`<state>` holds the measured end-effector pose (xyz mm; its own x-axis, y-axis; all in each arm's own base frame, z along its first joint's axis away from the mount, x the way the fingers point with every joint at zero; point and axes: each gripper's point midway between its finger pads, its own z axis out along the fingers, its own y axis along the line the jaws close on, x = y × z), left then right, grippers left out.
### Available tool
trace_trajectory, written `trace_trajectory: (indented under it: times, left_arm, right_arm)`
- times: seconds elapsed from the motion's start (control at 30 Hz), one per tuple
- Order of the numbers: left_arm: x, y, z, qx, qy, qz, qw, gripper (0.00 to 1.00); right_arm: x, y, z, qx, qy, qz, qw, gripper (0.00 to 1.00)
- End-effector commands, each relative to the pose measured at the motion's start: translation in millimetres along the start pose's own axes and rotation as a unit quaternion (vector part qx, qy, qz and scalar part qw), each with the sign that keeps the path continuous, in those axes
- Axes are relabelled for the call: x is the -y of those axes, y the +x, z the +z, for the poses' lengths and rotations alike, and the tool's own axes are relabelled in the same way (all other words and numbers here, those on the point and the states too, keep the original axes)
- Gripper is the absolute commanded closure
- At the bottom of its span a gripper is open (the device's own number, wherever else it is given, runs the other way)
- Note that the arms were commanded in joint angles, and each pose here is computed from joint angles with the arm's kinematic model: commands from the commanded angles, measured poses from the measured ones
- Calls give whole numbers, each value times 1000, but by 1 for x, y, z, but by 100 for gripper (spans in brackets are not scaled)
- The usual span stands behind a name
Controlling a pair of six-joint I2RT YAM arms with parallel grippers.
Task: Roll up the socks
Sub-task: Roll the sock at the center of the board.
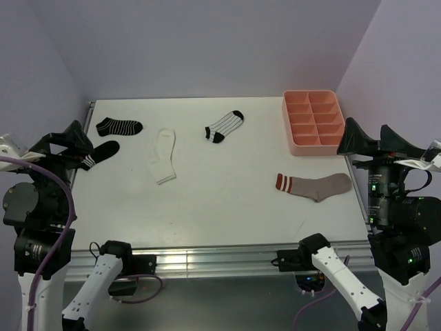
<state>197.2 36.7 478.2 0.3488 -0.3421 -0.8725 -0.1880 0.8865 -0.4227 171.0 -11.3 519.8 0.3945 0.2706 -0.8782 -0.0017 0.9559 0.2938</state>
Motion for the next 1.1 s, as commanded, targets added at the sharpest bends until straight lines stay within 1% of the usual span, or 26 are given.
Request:
trace_trajectory:
  times: [0.0,0.1,0.2,0.33,0.37,0.43,0.47,0.5,0.57,0.6,0.63,0.67,0.73,0.77,0.8,0.83,0.87,0.93,0.97,1.0,1.07]
  left_arm:
    - [9,7,2,-14,20,-6,1000,1]
    - [11,17,4,-30,26,-1,999,0]
    - [13,41,9,-67,29,6,997,1]
    - [16,89,17,-145,32,15,989,0]
    - [18,113,20,-179,39,20,983,1]
    - [21,139,22,-218,44,12,975,0]
    - [23,170,24,-263,43,10,964,1]
    - [22,185,25,-285,40,9,958,0]
    - [20,220,25,-335,33,11,941,1]
    - [22,246,27,-373,35,11,927,1]
    - [20,261,27,-392,30,11,919,1]
    - [14,288,27,-424,10,8,906,1]
    - [13,310,31,-438,3,-3,899,1]
    - [5,334,29,-457,-13,-7,889,1]
    - [3,344,29,-462,-18,-11,886,0]
    - [5,351,35,-457,-17,-19,889,1]
    - [-4,373,31,-477,-31,-17,878,0]
    - [-5,392,31,-493,-44,-30,869,1]
    - [-7,409,31,-510,-51,-32,858,1]
    - [-8,417,32,-517,-60,-39,853,1]
    - [-14,439,33,-532,-77,-37,842,1]
  right_arm:
    - [-6,7,5,-7,-10,2,1000,0]
    - [-8,10,5,-10,-18,3,1000,0]
    - [-13,20,7,-25,-27,0,999,0]
    - [-20,36,11,-55,-44,-6,998,0]
    - [-23,41,11,-64,-50,-4,997,0]
    - [-28,51,12,-81,-59,5,995,0]
    - [-31,59,12,-91,-67,6,994,0]
    - [-40,67,10,-106,-91,7,990,0]
    - [-45,79,8,-124,-106,9,987,0]
    - [-48,84,7,-134,-114,15,984,0]
    - [-48,89,6,-139,-113,18,984,0]
    - [-47,97,5,-147,-108,28,983,0]
    - [-45,104,3,-156,-100,38,982,0]
    - [-44,111,1,-164,-101,41,980,0]
    - [-46,115,-1,-169,-106,42,979,0]
    - [-48,118,-3,-174,-114,45,977,0]
    - [-48,124,-5,-180,-114,50,976,0]
    - [-48,131,-9,-193,-114,53,973,0]
    - [-49,137,-11,-202,-118,57,971,0]
    - [-49,140,-12,-206,-119,58,970,0]
    - [-49,150,-16,-216,-121,62,967,0]
